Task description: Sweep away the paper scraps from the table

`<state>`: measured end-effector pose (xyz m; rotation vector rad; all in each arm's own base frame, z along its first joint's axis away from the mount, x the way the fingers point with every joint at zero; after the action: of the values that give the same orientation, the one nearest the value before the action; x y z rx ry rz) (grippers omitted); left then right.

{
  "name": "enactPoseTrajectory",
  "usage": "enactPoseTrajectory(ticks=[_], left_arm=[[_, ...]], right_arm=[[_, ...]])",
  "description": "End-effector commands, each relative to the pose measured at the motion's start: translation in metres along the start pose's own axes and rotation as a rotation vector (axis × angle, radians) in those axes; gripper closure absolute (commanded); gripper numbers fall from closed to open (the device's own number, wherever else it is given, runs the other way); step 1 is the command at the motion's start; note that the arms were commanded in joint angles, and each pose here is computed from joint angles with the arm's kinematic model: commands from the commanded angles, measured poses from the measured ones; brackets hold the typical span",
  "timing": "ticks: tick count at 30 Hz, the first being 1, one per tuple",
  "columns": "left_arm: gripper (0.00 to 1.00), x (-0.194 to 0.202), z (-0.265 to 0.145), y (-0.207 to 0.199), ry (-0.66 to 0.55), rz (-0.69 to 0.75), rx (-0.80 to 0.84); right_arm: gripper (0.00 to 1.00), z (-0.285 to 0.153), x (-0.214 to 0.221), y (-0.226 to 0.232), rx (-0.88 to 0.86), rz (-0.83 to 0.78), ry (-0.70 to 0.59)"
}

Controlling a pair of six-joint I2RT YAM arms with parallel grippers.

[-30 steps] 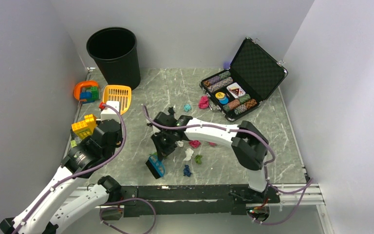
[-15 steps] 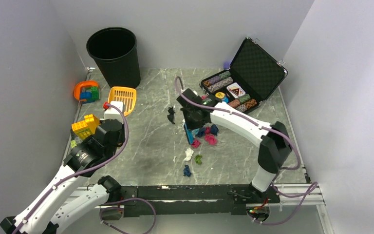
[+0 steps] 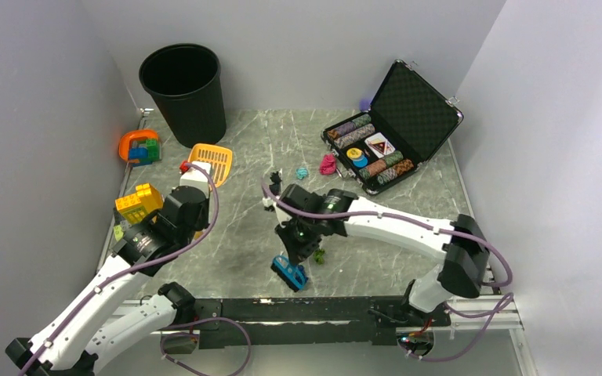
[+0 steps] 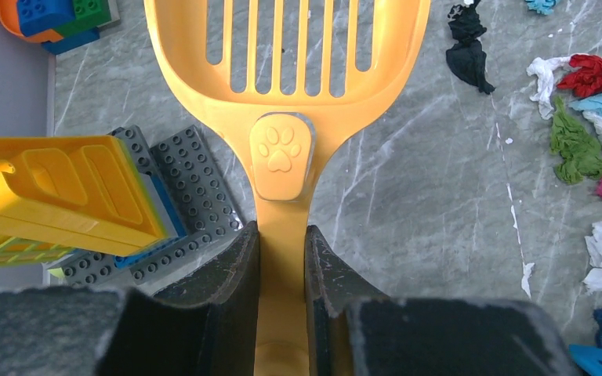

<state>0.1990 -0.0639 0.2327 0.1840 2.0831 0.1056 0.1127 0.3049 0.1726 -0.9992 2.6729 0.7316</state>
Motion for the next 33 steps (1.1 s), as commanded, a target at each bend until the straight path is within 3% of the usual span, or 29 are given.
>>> enactPoseTrajectory(ticks=[1, 4, 6, 10, 14, 18, 23, 27, 33], left_arm=[[1.0, -0.012, 0.0, -0.005, -0.041, -0.015, 0.039], [1.0, -0.012, 0.0, -0.005, -0.042, -0.016, 0.043], [1.0, -0.012, 0.0, -0.005, -0.044, -0.018, 0.043], [1.0, -0.011, 0.0, -0.005, -0.044, -0.017, 0.048], [1.0, -0.011, 0.001, -0.006, -0.042, -0.018, 0.052], [1.0, -0.009, 0.002, -0.007, -0.031, -0.016, 0.055], [1.0, -0.002, 0.007, -0.012, 0.023, -0.031, 0.053], [1.0, 0.014, 0.016, -0.025, 0.16, -0.098, 0.046], [1.0, 0.041, 0.031, -0.058, 0.421, -0.163, 0.085]], right_arm=[[1.0, 0.026, 0.03, -0.003, 0.037, -0.028, 0.152], [1.0, 0.037, 0.036, -0.031, 0.226, -0.011, 0.188], [1.0, 0.03, 0.03, -0.06, 0.447, -0.004, 0.183], [1.0, -0.003, 0.002, -0.108, 0.881, 0.01, 0.077], [1.0, -0.038, -0.028, -0.126, 1.104, 0.021, -0.048], [1.0, -0.053, -0.045, -0.118, 1.063, 0.039, -0.134], [1.0, -0.074, -0.058, -0.093, 0.816, 0.081, -0.309], [1.0, -0.093, -0.067, -0.089, 0.666, 0.141, -0.425], [1.0, -0.112, -0.066, -0.122, 0.609, 0.33, -0.533]])
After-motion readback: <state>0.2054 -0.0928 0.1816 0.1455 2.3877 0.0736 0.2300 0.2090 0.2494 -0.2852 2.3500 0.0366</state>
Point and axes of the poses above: each gripper's point midway between its finger pads, its own z axis out along the fingers, its own y axis along the line the jaws close on, x = y × z, the point moved 3 cm from there along -z, back along the fingers, and after that the axes turned 3 degrees about z, right-handed, at the moved point
